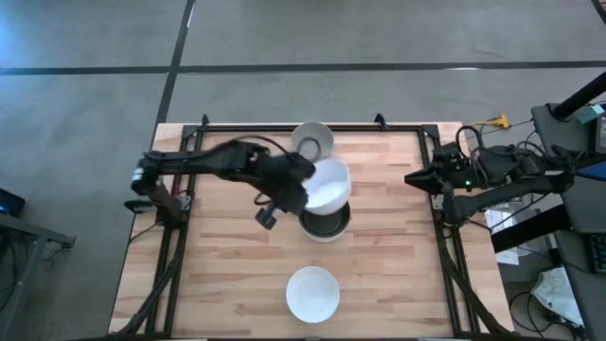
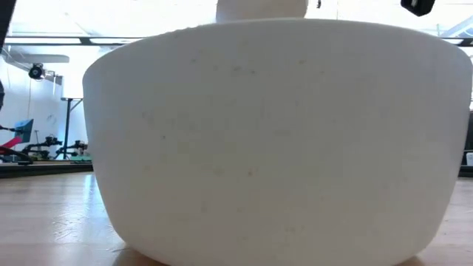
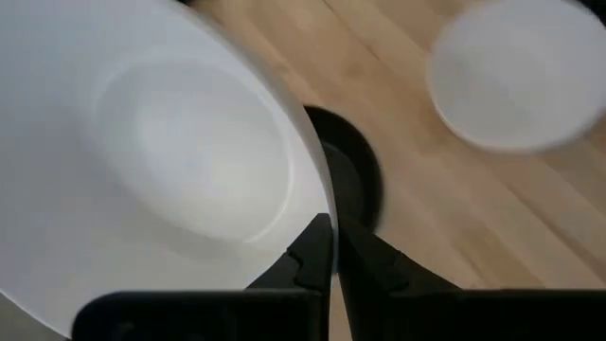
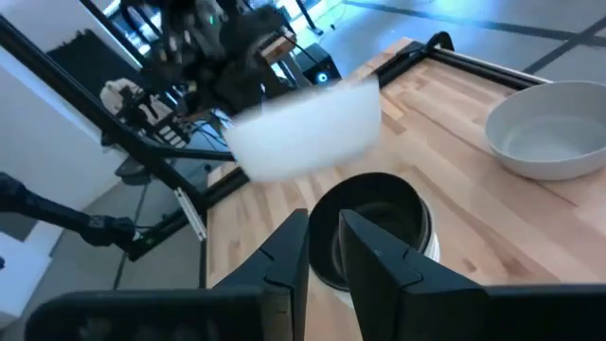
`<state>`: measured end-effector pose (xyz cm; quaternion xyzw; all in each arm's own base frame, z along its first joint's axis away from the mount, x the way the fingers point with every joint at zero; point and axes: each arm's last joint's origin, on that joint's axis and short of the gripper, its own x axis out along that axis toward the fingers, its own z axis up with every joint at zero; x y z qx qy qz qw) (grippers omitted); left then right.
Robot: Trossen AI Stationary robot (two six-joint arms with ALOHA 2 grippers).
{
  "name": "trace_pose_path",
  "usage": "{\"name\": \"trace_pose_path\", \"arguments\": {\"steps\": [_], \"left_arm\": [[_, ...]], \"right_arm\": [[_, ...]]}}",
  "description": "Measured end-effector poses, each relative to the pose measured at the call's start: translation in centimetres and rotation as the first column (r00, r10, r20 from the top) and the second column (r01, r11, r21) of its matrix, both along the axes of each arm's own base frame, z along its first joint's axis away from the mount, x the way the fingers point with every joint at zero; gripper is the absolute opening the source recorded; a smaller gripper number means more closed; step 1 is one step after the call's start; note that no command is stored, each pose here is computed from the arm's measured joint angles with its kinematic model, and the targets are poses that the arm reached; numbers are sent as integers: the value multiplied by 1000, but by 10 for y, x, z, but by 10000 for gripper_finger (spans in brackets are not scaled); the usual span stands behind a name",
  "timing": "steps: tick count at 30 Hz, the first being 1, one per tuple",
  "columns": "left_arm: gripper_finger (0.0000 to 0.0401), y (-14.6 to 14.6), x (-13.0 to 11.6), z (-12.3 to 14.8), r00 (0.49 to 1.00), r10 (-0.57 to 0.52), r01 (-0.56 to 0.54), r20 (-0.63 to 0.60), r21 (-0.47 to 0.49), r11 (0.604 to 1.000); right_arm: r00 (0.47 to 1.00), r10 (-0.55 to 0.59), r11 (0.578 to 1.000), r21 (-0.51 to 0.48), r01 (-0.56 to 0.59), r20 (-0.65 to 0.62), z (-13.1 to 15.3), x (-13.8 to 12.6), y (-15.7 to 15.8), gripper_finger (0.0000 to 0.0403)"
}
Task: Nest bowls inside each other
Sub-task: Stack the top white bowl on the black bowl
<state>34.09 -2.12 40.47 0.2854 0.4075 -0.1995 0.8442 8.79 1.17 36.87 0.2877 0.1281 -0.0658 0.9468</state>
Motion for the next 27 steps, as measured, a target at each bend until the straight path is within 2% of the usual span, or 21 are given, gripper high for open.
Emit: {"name": "trace_pose_path", "arguments": {"steps": [4, 10, 18, 27], "left_arm": [[0, -11, 18, -10, 991, -58, 63, -118, 44, 997], [0, -26, 46, -31, 973, -68, 125, -222, 254, 959], [0, -28, 66, -68, 912, -64, 188, -406, 272, 944], [0, -28, 73, -76, 918, -49, 176, -393, 295, 939]], "right_arm": [[1000, 4, 1000, -14, -4, -3, -4, -2, 0, 59], [999, 32, 997, -75, -33, -14, -7, -2, 0, 59], [994, 79, 993, -84, -85, -71, -14, -2, 1, 59], [991, 82, 992, -83, -90, -102, -17, -3, 1, 59]]}}
